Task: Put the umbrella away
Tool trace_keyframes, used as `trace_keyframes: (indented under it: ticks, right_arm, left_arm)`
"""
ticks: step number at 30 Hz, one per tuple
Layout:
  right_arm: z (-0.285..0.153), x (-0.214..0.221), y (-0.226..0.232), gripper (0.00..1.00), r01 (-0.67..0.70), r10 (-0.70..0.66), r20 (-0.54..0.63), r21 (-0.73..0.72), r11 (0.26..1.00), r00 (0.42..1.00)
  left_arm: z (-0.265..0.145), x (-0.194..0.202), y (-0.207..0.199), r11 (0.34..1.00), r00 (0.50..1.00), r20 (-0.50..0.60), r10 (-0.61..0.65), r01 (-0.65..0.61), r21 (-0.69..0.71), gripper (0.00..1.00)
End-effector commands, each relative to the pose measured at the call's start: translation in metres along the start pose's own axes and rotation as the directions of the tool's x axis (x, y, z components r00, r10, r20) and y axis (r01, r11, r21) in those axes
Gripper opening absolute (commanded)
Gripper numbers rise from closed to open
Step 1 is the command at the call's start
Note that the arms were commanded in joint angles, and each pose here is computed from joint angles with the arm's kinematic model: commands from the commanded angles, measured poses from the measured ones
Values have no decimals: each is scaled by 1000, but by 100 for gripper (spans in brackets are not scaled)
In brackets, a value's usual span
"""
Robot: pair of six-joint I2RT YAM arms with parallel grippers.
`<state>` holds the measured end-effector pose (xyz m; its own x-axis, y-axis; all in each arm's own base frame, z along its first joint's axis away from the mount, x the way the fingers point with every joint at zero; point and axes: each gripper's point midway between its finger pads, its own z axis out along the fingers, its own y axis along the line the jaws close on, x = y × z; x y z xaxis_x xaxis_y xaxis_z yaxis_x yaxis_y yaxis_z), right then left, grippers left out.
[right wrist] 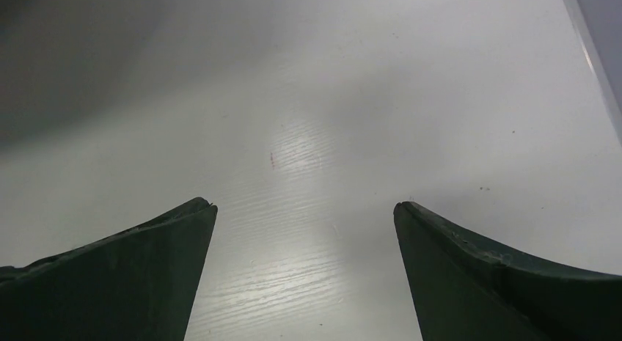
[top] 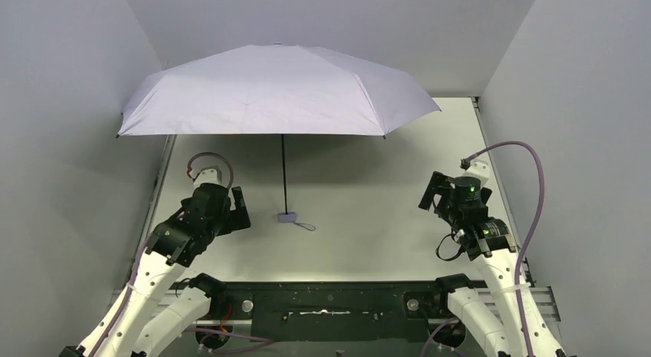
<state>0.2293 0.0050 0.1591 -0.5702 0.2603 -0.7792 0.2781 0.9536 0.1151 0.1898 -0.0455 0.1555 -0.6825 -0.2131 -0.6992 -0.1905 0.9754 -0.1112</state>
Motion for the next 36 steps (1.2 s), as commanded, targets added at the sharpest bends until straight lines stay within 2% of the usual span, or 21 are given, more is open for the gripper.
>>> trace_keyframes:
  ticks: [1, 4, 10, 14, 18, 21, 24, 27, 30, 36]
  right_arm:
    - [-17, -14, 9, 100, -90, 91, 21, -48, 995, 996]
    - [-18, -11, 11, 100, -123, 124, 14, -61, 991, 992]
    - [-22, 0, 28, 100, -108, 104, -34, -171, 979, 994]
    - [-31, -2, 53, 100, -127, 138, 10, -338, 933, 990]
    - [-27, 10, 79, 100, -181, 179, -47, -440, 880, 983]
    - [-23, 16, 98, 100, -180, 186, -35, -483, 857, 982]
    - [-24, 27, 125, 100, -130, 141, -20, -526, 840, 990]
    - [-25, 29, 159, 100, -68, 111, 44, -557, 828, 993]
    - [-24, 39, 199, 100, 29, 23, 86, -562, 826, 996]
    - [-29, 44, 290, 100, 115, 14, 191, -645, 756, 982]
  left_arm:
    - [-21, -10, -16, 996, 998, -27, -65, 66, 66, 93]
    - [-25, -10, -20, 996, 999, -48, -24, 29, 90, 95]
    - [-35, -16, -15, 996, 1000, -24, 16, -14, 92, 96]
    - [-40, -18, -13, 995, 1000, -6, 25, -25, 101, 96]
    - [-40, -16, -18, 990, 1000, 11, 15, -17, 143, 96]
    - [-42, -16, -21, 985, 999, 32, 5, -11, 174, 97]
    - [-45, -18, -20, 983, 999, 46, 0, -9, 181, 97]
    - [-47, -19, -19, 982, 998, 63, -7, -5, 189, 97]
    - [-49, -19, -20, 980, 997, 73, -15, 0, 201, 97]
    - [-49, -19, -19, 980, 997, 73, -19, 4, 198, 97]
